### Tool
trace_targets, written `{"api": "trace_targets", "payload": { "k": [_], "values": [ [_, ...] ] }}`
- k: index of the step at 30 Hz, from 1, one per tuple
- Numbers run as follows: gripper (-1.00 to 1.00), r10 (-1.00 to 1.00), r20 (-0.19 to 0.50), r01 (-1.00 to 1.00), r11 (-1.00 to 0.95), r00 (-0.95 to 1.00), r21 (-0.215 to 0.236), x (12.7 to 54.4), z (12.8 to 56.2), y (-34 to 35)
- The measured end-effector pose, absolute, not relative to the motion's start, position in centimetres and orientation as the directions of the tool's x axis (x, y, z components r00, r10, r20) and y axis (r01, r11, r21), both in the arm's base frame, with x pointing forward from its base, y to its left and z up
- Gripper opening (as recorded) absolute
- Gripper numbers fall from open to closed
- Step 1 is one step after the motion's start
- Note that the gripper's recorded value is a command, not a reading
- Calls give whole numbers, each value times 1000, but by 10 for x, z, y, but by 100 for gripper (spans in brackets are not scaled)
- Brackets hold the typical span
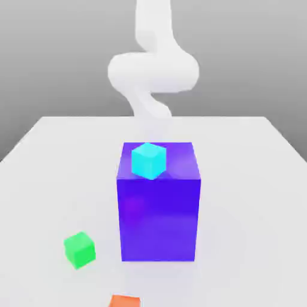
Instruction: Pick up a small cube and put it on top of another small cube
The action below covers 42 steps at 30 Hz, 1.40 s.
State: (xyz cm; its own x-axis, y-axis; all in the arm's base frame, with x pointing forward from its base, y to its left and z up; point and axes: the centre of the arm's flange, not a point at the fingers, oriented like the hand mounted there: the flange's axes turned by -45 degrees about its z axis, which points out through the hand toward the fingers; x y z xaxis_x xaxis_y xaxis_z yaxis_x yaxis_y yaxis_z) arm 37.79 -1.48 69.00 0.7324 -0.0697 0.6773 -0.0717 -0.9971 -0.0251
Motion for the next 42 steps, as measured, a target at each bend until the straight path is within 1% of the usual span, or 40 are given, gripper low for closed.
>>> {"api": "trace_targets", "payload": {
  "k": [8, 12, 16, 20, 25, 29, 33, 37, 38, 42],
  "values": [
    [0, -263, 533, -276, -959, 804, -58, 467, 605, -79],
    [0, -363, 455, -376, -924, 813, -66, 499, 553, -117],
    [0, -462, 374, -473, -878, 804, -67, 523, 496, -159],
    [0, -568, 291, -577, -814, 770, -63, 534, 434, -209],
    [0, -669, 185, -673, -738, 720, -49, 540, 350, -254],
    [0, -747, 100, -748, -663, 657, -30, 532, 279, -291],
    [0, -813, 18, -813, -582, 581, -6, 514, 207, -323],
    [0, -826, 1, -826, -564, 564, 0, 509, 140, -330],
    [-100, -827, 1, -827, -563, 563, 0, 509, 131, -330],
    [-100, -827, 1, -827, -563, 563, -1, 509, 131, -330]
  ]
}}
